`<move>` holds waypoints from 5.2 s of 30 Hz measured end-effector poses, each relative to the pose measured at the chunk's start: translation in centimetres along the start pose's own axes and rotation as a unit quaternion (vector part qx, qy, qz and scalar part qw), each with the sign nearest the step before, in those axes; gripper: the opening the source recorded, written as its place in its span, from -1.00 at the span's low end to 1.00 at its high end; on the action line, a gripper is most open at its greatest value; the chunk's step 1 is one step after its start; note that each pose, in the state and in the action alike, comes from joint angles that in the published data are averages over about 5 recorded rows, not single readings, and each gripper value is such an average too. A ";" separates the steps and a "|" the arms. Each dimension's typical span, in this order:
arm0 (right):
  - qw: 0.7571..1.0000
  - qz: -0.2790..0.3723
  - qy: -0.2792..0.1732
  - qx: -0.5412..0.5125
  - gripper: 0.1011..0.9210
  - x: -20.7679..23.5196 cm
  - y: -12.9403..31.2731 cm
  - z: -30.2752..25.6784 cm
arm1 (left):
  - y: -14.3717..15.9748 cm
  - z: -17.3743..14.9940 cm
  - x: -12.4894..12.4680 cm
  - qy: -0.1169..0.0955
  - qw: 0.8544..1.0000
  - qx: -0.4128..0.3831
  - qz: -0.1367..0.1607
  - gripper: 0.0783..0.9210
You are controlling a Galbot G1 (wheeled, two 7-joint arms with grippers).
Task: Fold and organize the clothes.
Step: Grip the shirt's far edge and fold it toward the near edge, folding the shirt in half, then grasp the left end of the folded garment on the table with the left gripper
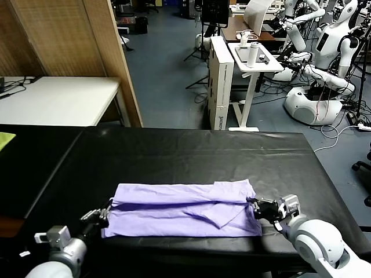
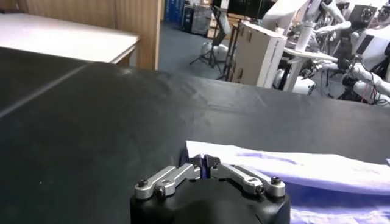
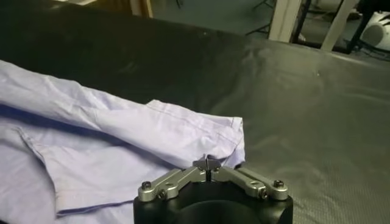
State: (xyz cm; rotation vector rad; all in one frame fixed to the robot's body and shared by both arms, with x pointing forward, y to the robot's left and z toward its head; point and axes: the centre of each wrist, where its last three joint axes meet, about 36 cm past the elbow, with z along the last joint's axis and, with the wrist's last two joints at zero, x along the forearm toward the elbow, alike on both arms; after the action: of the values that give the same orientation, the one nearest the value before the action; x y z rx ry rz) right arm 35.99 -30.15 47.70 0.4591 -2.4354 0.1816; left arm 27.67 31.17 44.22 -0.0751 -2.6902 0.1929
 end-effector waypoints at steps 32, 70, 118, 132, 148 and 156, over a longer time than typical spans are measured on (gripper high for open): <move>0.999 0.013 -0.030 -0.023 0.96 -0.9 -1.3 -1.6 | 0.3 -0.5 0.2 -0.012 0.999 0.017 -0.041 0.96; 0.995 0.044 -0.031 -0.083 0.64 -7.8 -2.6 -0.5 | 0.5 0.6 -9.0 -0.003 1.000 0.029 -0.013 0.88; 0.987 0.039 -0.129 -0.084 0.96 -3.4 -2.1 -0.9 | 3.1 -2.2 -8.1 0.011 1.000 0.007 -0.015 0.64; 0.988 0.053 -0.125 -0.074 0.97 -0.2 -3.0 0.2 | 6.6 -6.5 -3.5 0.116 0.988 0.093 0.041 0.97; 0.989 0.057 -0.118 -0.073 0.97 -0.2 -3.1 0.6 | 8.1 -5.3 -3.8 0.124 0.978 0.138 0.090 0.97; 0.989 0.058 -0.115 -0.073 0.97 -0.3 -3.0 0.8 | 7.8 -4.2 -3.9 0.134 0.976 0.138 0.097 0.97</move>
State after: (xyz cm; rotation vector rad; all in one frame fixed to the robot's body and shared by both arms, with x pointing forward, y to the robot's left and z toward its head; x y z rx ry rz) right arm 36.87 -33.07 46.97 0.2869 -2.6814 -0.0029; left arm 33.20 39.05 45.19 -0.2586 -2.3607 0.5728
